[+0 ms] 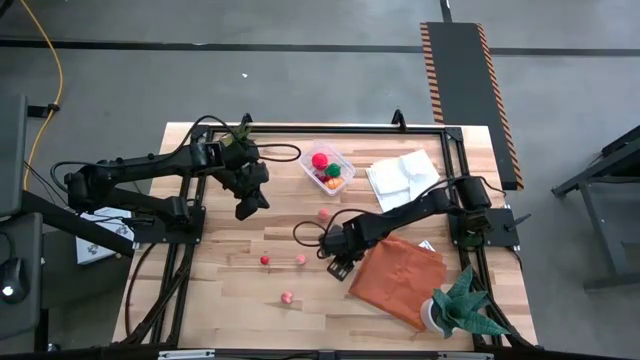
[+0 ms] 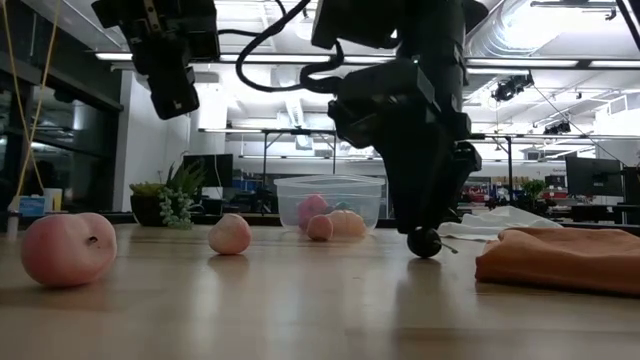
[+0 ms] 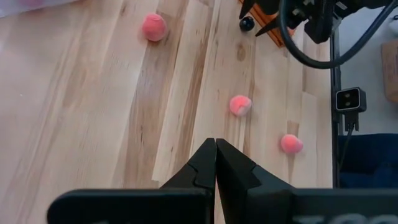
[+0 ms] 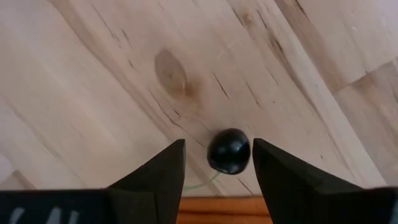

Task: Pick and placing Produce into tupperware
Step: Put the black cherry into the transparent bin

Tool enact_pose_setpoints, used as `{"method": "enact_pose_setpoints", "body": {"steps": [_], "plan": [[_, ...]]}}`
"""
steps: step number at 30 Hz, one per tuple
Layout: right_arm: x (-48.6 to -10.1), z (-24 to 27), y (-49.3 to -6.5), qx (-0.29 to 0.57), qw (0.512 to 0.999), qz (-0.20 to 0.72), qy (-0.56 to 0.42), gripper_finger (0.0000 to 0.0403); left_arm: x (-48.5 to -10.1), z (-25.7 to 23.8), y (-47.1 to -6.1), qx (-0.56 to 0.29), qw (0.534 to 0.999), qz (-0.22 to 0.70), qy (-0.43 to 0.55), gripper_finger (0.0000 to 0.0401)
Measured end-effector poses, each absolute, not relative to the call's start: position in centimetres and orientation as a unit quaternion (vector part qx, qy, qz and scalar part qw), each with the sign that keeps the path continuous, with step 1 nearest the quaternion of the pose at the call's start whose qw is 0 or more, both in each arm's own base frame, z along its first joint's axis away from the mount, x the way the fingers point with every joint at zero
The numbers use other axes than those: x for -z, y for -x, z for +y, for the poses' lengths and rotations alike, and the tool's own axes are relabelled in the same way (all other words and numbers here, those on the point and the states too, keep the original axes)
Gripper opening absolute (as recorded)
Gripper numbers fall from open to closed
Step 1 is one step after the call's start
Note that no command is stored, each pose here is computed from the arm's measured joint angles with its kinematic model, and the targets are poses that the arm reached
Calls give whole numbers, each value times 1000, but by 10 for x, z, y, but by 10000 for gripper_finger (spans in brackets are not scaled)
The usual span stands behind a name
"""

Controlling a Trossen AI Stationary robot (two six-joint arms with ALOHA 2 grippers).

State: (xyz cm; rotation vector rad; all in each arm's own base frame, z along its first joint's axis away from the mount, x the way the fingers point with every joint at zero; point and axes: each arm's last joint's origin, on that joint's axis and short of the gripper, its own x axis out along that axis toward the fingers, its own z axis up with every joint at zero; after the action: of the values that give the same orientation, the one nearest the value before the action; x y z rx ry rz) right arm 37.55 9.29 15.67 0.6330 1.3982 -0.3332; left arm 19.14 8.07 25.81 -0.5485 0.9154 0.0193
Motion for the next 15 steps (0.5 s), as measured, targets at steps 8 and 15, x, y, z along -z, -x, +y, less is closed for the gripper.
{"method": "enact_pose_setpoints", "body": {"steps": [8, 15], "plan": [[-156, 92, -374, 161, 705, 633, -277, 177, -257, 80, -190, -9, 857, 442, 264, 1], [-156, 92, -373, 165, 702, 635, -278, 177, -257, 80, -190, -9, 857, 443, 264, 1]]}}
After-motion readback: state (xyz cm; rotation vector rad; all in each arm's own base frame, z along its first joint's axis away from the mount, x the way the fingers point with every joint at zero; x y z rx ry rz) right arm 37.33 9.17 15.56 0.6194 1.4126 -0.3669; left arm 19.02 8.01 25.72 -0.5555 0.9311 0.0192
